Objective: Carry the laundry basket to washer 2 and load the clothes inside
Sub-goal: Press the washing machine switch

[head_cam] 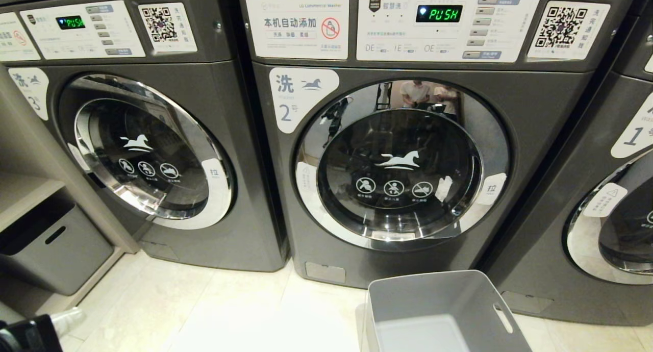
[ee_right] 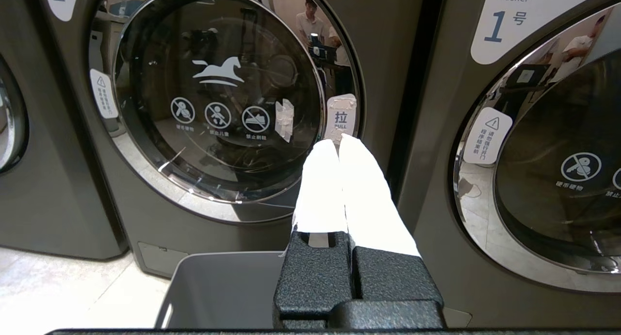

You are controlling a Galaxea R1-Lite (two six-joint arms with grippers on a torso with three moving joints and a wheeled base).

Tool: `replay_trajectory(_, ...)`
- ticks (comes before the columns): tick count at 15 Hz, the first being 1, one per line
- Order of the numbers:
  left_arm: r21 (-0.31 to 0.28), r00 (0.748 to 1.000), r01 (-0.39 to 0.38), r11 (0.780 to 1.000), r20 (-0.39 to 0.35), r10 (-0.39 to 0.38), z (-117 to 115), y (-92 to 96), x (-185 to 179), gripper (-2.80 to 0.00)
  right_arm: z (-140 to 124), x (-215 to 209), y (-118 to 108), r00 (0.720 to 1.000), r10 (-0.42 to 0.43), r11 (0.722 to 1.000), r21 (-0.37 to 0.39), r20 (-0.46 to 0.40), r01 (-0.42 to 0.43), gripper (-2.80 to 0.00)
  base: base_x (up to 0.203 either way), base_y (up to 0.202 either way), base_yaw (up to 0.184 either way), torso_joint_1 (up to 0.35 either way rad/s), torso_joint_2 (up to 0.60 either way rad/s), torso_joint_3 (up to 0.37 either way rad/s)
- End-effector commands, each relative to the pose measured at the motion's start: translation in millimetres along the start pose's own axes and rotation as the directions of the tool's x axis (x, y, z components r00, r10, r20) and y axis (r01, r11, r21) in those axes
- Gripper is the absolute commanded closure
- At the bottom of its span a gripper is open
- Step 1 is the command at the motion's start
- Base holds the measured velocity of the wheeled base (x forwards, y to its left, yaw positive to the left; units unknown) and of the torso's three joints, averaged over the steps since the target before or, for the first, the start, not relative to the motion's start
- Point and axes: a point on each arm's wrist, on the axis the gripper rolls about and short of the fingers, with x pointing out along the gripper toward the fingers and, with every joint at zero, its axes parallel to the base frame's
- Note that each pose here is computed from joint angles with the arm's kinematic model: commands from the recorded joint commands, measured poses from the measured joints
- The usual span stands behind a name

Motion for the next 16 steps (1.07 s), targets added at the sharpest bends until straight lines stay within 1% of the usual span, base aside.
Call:
replay_trajectory(1, 0.07, 1.0, 0.01, 0.998, 0.0, -0.01, -8, 2.0, -3, 0.0, -11, 1, 1, 0.999, 0.003, 1.0, 0.004, -0.038, -0.003, 0.0, 0.0, 0.0, 0.0, 0.0, 0.0, 0.0)
replay_trajectory(3, 0.161, 0.998, 0.038, 0.986, 0.035, -0.044, -25, 7.8, -16, 0.0, -11, 1, 1, 0.999, 0.003, 1.0, 0.012, -0.04, -0.003, 0.0, 0.0, 0.0, 0.0, 0.0, 0.0, 0.0)
replay_trajectory(4, 0.208, 0.997, 0.039, 0.977, 0.051, -0.05, -37, 12.3, -20, 0.0, -11, 1, 1, 0.999, 0.003, 1.0, 0.012, -0.039, -0.003, 0.0, 0.0, 0.0, 0.0, 0.0, 0.0, 0.0)
replay_trajectory(6, 0.284, 0.994, 0.031, 0.958, 0.089, -0.058, -61, 21.7, -27, 0.0, -11, 1, 1, 0.999, 0.003, 1.0, 0.013, -0.038, -0.002, 0.0, 0.0, 0.0, 0.0, 0.0, 0.0, 0.0)
replay_trajectory(8, 0.368, 0.99, 0.001, 0.93, 0.132, -0.053, -89, 30.7, -31, 0.0, -11, 1, 1, 0.999, 0.003, 1.0, 0.012, -0.038, -0.002, 0.0, 0.0, 0.0, 0.0, 0.0, 0.0, 0.0)
replay_trajectory(9, 0.394, 0.983, -0.013, 0.919, 0.175, -0.061, -98, 33.4, -33, 0.0, -11, 1, 1, 0.999, 0.002, 1.0, 0.013, -0.038, -0.001, 0.0, 0.0, 0.0, 0.0, 0.0, 0.0, 0.0)
replay_trajectory(10, 0.427, 0.974, -0.001, 0.904, 0.203, -0.096, -105, 34.7, -35, 0.0, -11, 1, 1, 0.999, 0.002, 1.0, 0.012, -0.038, -0.002, 0.0, 0.0, 0.0, 0.0, 0.0, 0.0, 0.0)
replay_trajectory(11, 0.478, 0.965, 0.029, 0.878, 0.214, -0.149, -111, 35.0, -36, 0.0, -11, 1, 1, 0.999, 0.002, 1.0, 0.013, -0.038, -0.001, 0.0, 0.0, 0.0, 0.0, 0.0, 0.0, 0.0)
replay_trajectory(12, 0.496, 0.956, 0.041, 0.867, 0.234, -0.179, -114, 35.2, -37, 0.0, -11, 1, 0, 0.999, 0.002, 1.0, 0.013, -0.039, -0.001, 0.0, 0.0, 0.0, 0.0, 0.0, 0.0, 0.0)
replay_trajectory(13, 0.501, 0.941, 0.04, 0.864, 0.272, -0.201, -117, 35.8, -40, 0.0, -11, 1, 1, 0.999, 0.002, 1.0, 0.013, -0.038, -0.001, 0.0, 0.0, 0.0, 0.0, 0.0, 0.0, 0.0)
replay_trajectory(16, 0.501, 0.887, 0.007, 0.866, 0.396, -0.236, -125, 38.1, -49, 0.0, -11, 1, 1, 0.999, 0.002, 1.0, 0.013, -0.038, -0.001, 0.0, 0.0, 0.0, 0.0, 0.0, 0.0, 0.0)
